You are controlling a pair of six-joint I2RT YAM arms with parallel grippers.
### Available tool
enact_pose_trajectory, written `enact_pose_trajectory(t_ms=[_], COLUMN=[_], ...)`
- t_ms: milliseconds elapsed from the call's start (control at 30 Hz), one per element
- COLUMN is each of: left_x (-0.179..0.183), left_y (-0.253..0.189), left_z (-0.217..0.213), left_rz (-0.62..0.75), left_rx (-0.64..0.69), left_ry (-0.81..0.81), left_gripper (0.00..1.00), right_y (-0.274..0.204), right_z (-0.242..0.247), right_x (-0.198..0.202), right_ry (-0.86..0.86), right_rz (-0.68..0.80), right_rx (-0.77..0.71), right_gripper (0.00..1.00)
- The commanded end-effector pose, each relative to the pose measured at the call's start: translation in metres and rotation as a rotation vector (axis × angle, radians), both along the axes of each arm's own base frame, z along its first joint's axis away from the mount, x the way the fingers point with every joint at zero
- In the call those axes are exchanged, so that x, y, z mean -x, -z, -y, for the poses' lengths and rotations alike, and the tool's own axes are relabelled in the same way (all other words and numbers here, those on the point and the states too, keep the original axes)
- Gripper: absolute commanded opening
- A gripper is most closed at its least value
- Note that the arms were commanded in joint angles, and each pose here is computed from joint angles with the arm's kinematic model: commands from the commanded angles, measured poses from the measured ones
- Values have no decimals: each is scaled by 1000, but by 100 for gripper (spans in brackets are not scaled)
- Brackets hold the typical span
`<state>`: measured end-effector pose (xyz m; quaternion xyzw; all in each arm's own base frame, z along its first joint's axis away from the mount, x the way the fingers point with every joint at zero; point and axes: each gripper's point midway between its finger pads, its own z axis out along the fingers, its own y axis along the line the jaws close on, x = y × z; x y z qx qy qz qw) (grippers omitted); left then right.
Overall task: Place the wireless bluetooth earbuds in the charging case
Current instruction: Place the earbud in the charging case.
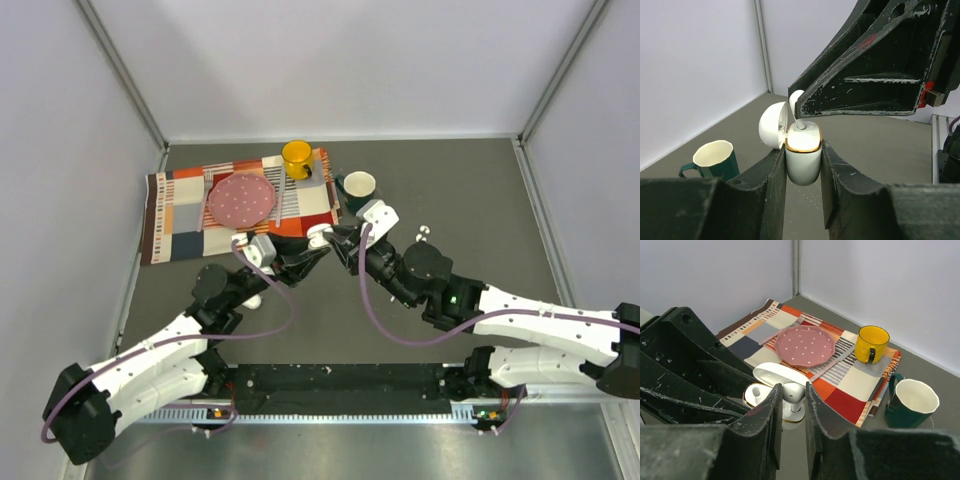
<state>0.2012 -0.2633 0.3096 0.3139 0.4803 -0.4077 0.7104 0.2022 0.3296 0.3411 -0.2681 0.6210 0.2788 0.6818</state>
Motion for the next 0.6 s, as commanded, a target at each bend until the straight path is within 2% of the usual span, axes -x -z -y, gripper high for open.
enact_pose_trajectory(t_ms=[0,567], left_x=[0,1], left_y=[-30,-33], left_z=[-13,-17], left_rz=[94,126], left_rx=[86,106], left_ry=[-56,-75], left_gripper=[0,0], right_y=[-10,-16], right_z=[-6,-11], right_x=[9,5], right_ry=[-8,5], right_rz=[9,0], right_rx=[8,16], right_gripper=[0,1])
